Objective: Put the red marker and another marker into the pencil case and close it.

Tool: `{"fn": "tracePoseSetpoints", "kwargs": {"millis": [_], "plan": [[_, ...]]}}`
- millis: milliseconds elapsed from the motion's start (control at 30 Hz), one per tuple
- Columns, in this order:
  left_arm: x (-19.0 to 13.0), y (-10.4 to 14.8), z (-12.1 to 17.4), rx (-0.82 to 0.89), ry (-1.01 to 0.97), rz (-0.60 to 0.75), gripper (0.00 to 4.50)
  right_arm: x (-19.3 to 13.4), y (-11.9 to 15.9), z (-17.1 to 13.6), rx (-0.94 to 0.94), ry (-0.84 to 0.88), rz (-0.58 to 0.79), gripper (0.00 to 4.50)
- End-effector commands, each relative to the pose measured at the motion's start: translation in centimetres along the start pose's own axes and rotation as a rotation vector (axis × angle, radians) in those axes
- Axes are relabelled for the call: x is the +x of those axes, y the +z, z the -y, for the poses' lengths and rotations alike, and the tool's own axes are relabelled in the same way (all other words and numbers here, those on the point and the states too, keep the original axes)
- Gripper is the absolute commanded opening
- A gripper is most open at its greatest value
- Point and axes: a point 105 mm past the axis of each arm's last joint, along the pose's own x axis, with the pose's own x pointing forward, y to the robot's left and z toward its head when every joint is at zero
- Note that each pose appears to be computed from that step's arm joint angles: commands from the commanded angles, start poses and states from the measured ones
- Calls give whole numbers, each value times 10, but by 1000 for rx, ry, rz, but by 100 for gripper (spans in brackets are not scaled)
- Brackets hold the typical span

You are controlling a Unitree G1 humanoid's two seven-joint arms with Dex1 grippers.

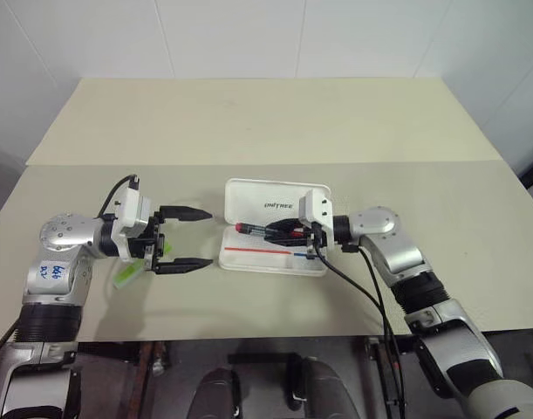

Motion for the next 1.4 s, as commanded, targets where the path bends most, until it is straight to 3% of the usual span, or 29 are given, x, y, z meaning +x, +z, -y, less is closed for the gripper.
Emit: {"fn": "tracePoseSetpoints", "kwargs": {"millis": [33, 267, 633, 1000, 1167, 1400], "plan": [[0, 11, 0, 47, 11, 15, 450, 1, 7, 3, -55, 12, 1, 61], [4, 12, -1, 52, 13, 25, 450, -6, 1, 4, -90, 25, -39, 61], [9, 13, -4, 61, 9, 40, 450, -4, 22, 9, -124, 11, 32, 443], [-3, 12, 1, 58, 142, 49, 450, -17, 74, -23, -79, 67, 242, 443], [-30, 9, 6, 31, 356, 46, 450, -31, 93, -34, -52, 52, 299, 443], [-79, -3, 33, -53, 554, -34, 450, -49, 100, -27, -56, -35, 302, 443]]}}
